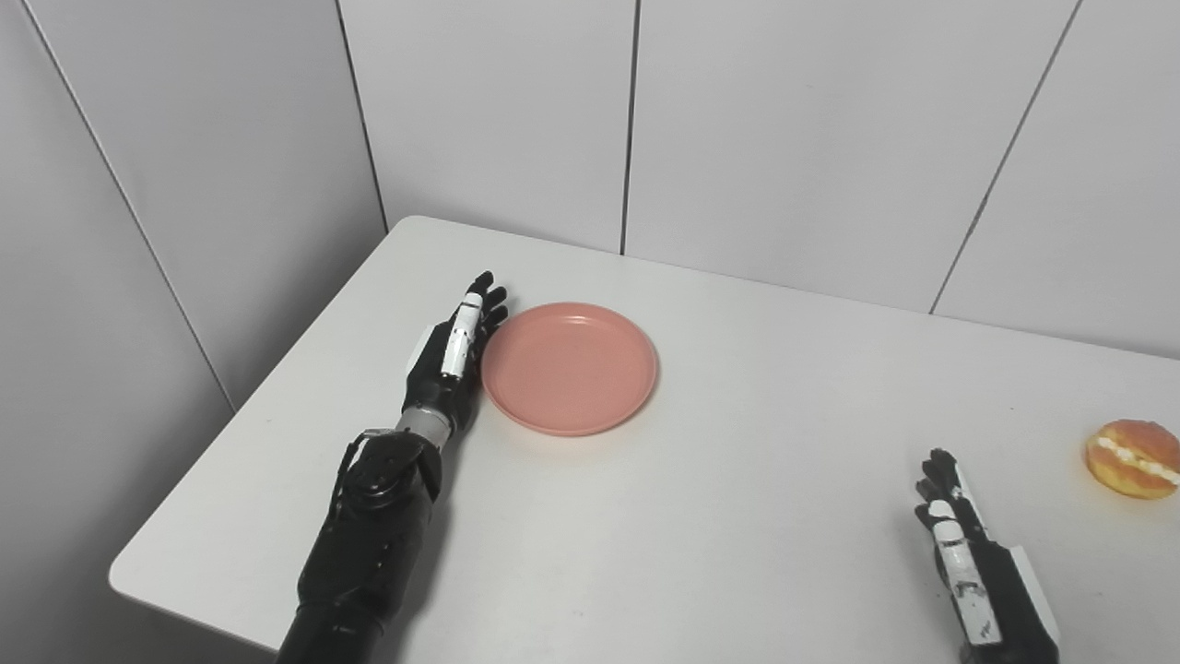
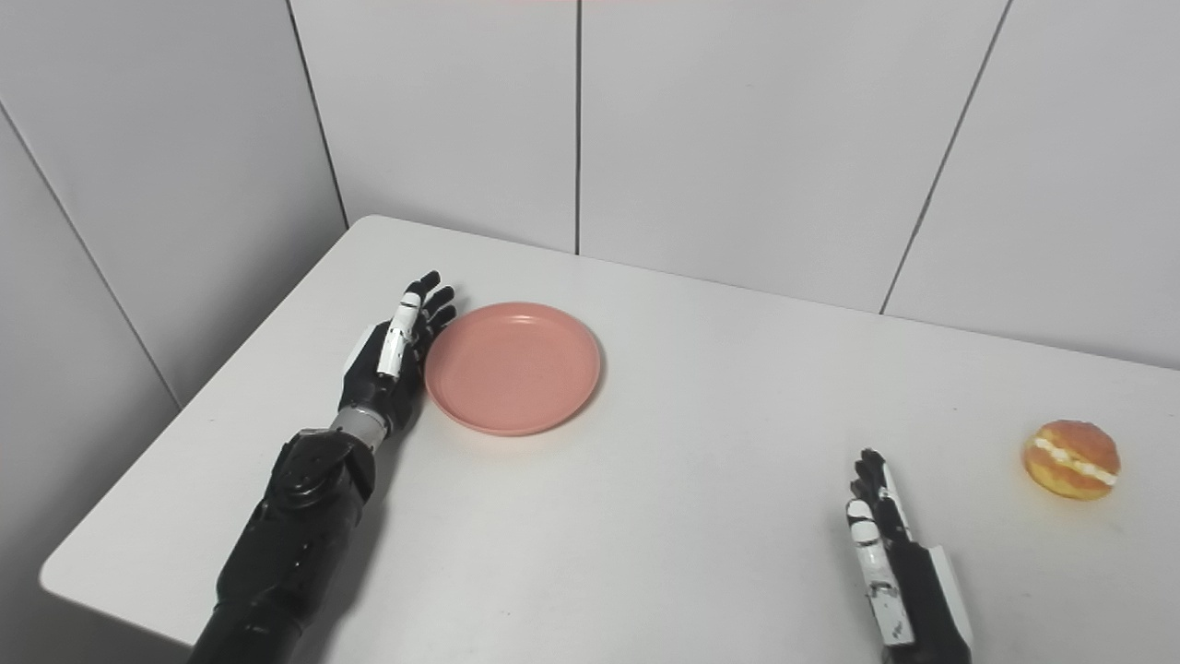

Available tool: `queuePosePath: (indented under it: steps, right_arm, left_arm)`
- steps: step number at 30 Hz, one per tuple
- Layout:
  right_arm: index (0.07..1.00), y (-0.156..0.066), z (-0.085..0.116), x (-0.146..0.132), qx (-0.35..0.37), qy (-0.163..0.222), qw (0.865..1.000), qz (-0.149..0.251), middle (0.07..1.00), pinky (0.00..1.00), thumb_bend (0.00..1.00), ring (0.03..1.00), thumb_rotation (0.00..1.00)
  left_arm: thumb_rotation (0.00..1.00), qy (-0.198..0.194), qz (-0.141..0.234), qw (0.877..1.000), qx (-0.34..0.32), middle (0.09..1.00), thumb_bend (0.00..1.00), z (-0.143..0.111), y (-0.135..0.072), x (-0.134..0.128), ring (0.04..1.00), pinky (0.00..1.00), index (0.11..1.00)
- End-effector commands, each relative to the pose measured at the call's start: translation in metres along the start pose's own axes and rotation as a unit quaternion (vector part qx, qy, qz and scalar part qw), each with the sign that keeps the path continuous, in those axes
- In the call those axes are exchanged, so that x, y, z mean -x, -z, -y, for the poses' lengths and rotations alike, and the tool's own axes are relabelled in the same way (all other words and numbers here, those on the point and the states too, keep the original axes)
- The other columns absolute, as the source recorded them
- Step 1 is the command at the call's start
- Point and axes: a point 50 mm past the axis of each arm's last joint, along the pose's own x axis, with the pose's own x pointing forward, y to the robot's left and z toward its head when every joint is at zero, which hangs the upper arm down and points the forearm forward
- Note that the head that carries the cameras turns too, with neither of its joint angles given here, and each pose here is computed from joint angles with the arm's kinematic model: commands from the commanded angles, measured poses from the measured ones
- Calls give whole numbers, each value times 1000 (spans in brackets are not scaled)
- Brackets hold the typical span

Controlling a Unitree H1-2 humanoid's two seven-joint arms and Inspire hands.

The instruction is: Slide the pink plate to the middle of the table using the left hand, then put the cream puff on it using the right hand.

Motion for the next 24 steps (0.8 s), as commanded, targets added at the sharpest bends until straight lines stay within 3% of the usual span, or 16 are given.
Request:
queuePosePath:
  steps: [1, 24]
  right_arm:
    - [1000, -6, -2, -4, 0, -1, 1000, 4, 1000, 1000, 278, 1000, 1000]
    - [1000, -15, -9, -6, -12, 16, 1000, 4, 1000, 1000, 283, 1000, 1000]
  left_arm:
    - [1000, 54, -39, 998, 14, 949, 393, 30, 21, 4, 950, 938, 946]
    - [1000, 140, -47, 989, 20, 952, 420, 84, 22, 35, 953, 970, 939]
